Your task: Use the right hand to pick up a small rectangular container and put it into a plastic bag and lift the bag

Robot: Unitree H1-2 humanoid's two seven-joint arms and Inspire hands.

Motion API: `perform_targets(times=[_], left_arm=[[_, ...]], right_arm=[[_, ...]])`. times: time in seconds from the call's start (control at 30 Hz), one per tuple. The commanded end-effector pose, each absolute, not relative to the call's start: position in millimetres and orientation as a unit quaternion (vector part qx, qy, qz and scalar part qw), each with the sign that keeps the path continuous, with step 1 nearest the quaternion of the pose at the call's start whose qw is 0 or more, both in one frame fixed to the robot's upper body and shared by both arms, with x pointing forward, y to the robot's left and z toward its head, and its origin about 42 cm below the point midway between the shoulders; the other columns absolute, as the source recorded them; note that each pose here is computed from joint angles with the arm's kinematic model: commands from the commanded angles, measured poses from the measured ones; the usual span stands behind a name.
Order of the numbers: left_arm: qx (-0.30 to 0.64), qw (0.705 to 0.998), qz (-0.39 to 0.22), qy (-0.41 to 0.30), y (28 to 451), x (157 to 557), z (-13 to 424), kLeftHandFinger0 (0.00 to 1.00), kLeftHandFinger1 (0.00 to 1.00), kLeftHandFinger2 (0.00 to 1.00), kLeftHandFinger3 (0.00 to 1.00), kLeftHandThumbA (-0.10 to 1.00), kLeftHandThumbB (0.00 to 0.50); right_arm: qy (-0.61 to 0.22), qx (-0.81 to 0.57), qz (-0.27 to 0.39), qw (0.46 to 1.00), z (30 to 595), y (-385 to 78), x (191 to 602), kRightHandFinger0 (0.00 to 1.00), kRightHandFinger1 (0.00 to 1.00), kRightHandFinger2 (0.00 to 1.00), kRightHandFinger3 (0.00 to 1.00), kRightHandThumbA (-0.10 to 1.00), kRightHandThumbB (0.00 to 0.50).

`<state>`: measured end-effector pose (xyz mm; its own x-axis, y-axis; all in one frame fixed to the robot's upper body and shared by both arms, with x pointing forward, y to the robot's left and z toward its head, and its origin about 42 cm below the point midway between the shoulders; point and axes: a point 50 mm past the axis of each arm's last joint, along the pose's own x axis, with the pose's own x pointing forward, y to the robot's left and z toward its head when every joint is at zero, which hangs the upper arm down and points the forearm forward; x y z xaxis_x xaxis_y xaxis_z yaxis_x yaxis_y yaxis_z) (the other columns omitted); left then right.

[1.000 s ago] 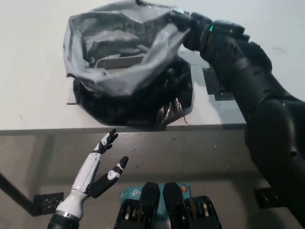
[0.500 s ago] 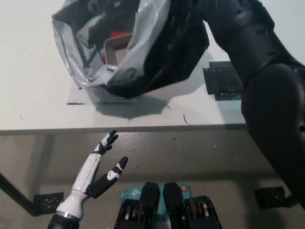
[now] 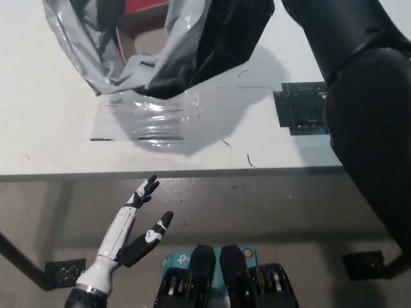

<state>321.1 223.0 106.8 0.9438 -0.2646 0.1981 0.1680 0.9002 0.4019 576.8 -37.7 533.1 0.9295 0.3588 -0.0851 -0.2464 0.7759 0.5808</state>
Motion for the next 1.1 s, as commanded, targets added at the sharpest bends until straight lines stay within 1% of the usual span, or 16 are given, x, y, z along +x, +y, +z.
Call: perform_targets(times=[0.0,0.03,0.07,0.1,0.17,0.23,0.33,0.47,0.57,0.7,0.8,0.87,0.9,0.93,1.03,1.07], left_arm=[[0.21,0.955,-0.118,-0.173,218,332,129,1.0,1.0,1.0,1.0,0.71,0.205],[0.212,0.954,-0.117,-0.174,218,332,130,1.0,1.0,1.0,1.0,0.7,0.206],[0.213,0.954,-0.117,-0.174,218,332,130,1.0,1.0,1.0,1.0,0.7,0.206],[0.213,0.954,-0.117,-0.174,219,332,131,1.0,1.0,1.0,1.0,0.7,0.206],[0.207,0.955,-0.12,-0.176,218,333,131,0.98,1.0,1.0,1.0,0.68,0.192],[0.202,0.956,-0.121,-0.176,217,333,131,0.97,1.0,1.0,1.0,0.67,0.194],[0.202,0.955,-0.123,-0.18,216,335,132,0.96,1.0,1.0,1.0,0.67,0.189],[0.202,0.954,-0.126,-0.179,214,335,132,0.94,1.0,1.0,1.0,0.68,0.183],[0.202,0.955,-0.125,-0.178,213,336,133,0.95,1.0,1.0,1.0,0.69,0.19],[0.2,0.954,-0.125,-0.185,212,342,141,0.96,1.0,1.0,1.0,0.7,0.19],[0.199,0.953,-0.126,-0.191,211,346,144,0.97,1.0,1.0,1.0,0.69,0.18],[0.199,0.952,-0.128,-0.195,211,350,147,0.97,1.0,1.0,1.0,0.69,0.178],[0.199,0.951,-0.13,-0.198,210,353,150,0.98,1.0,1.0,1.0,0.68,0.169],[0.198,0.95,-0.132,-0.201,208,357,153,0.98,1.0,1.0,1.0,0.67,0.163],[0.199,0.95,-0.132,-0.202,205,360,155,0.99,1.0,1.0,1.0,0.67,0.181],[0.199,0.95,-0.131,-0.201,205,360,155,1.0,1.0,1.0,1.0,0.67,0.181]], right_arm=[[-0.095,0.345,0.256,0.898,746,-15,488,0.0,0.01,0.6,1.0,0.09,0.029],[-0.086,0.352,0.253,0.897,734,-17,496,0.0,0.03,0.63,1.0,0.03,0.034],[-0.086,0.356,0.252,0.896,730,-17,498,0.0,0.04,0.67,1.0,0.01,0.028],[-0.087,0.36,0.251,0.895,727,-17,500,0.0,0.04,0.67,1.0,0.01,0.028],[-0.069,0.369,0.235,0.897,704,-19,513,0.0,0.1,0.7,1.0,-0.01,0.036],[-0.054,0.379,0.23,0.895,689,-20,521,0.0,0.14,0.69,1.0,-0.01,0.03],[-0.024,0.403,0.219,0.888,646,-23,541,0.0,0.22,0.72,1.0,-0.1,0.022],[0.014,0.415,0.185,0.891,591,-24,560,0.0,0.26,0.71,1.0,-0.1,0.039],[0.031,0.421,0.171,0.89,557,-25,569,0.0,0.25,0.67,1.0,-0.1,0.019],[0.06,0.442,0.153,0.882,530,-34,577,0.0,0.26,0.64,1.0,-0.1,0.038],[0.065,0.454,0.143,0.877,524,-40,580,0.0,0.25,0.63,1.0,-0.1,0.031],[0.066,0.46,0.141,0.874,521,-45,582,0.0,0.22,0.6,1.0,-0.1,0.021],[0.067,0.466,0.139,0.871,519,-48,583,0.0,0.16,0.57,0.99,-0.1,0.021],[0.067,0.472,0.133,0.869,516,-53,585,0.0,0.14,0.57,1.0,-0.1,0.022],[0.077,0.464,0.119,0.875,510,-56,587,0.0,0.08,0.61,1.0,-0.1,0.013],[0.081,0.45,0.117,0.881,506,-57,588,0.0,0.07,0.61,0.87,-0.09,0.018]])
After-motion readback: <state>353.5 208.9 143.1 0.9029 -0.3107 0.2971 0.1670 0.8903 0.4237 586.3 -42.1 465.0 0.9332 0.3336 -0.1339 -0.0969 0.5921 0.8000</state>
